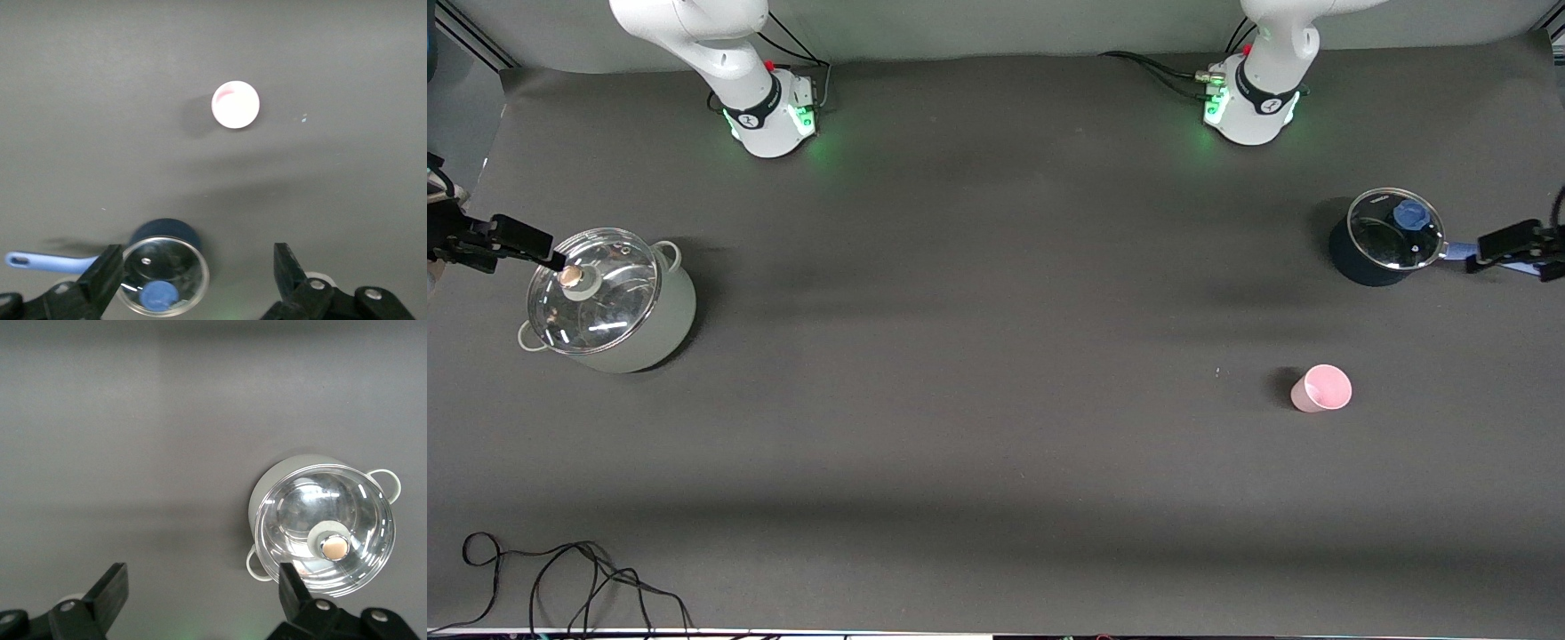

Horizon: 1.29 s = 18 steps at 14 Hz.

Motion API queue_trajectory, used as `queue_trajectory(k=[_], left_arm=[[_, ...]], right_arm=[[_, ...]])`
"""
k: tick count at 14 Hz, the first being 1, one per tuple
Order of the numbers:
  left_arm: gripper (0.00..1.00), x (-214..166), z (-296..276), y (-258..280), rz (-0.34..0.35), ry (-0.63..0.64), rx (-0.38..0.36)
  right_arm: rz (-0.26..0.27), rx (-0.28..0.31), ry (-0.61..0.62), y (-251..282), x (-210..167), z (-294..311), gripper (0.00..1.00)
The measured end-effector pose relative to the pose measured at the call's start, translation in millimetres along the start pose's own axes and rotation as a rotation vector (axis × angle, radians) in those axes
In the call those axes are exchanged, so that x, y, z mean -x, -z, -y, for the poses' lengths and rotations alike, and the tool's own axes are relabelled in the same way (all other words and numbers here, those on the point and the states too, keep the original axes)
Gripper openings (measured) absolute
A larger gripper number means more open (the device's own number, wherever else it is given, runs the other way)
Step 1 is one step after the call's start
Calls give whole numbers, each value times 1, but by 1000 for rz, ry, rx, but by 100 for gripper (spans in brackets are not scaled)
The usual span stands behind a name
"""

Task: Transfer pink cup from left to right arm
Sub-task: 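Lower the left gripper from the saucepan toward the pink cup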

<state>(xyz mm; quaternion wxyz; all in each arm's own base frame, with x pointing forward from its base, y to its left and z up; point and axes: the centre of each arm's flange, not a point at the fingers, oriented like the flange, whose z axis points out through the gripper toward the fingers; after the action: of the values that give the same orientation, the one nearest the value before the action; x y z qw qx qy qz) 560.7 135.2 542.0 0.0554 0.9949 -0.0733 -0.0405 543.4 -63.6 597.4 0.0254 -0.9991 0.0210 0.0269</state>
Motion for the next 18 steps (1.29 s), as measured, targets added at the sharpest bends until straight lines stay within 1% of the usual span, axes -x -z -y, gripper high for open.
queue_trajectory(k=[2, 3, 6, 7, 9, 12, 13, 14, 16, 18], left_arm=[[100, -1, 34, -18, -8, -60, 32], [100, -1, 49, -29, -18, -84, 61], [100, 6, 97, -61, -67, -144, 187], [100, 10, 114, -71, -81, -165, 215], [100, 12, 135, -89, -100, -201, 233], [100, 1, 138, -113, -103, -240, 255], [100, -6, 137, -117, -134, -288, 277], [100, -13, 135, -118, -182, -359, 300], [100, -29, 135, -120, -298, -493, 344], [100, -41, 140, -129, -407, -588, 386]], right_arm=[[2, 0, 0, 0, 0, 0, 100], [2, 0, 0, 0, 0, 0, 100], [4, 0, 0, -1, 0, 0, 100], [4, 0, 0, -1, 0, 0, 100], [4, 0, 0, -1, 0, 0, 100], [5, 0, 0, -1, 0, 0, 100], [5, 0, 0, -1, 0, 0, 100], [5, 0, 0, -1, 0, 0, 100], [5, 0, 0, -1, 0, 0, 100], [6, 0, 0, -1, 0, 0, 100]])
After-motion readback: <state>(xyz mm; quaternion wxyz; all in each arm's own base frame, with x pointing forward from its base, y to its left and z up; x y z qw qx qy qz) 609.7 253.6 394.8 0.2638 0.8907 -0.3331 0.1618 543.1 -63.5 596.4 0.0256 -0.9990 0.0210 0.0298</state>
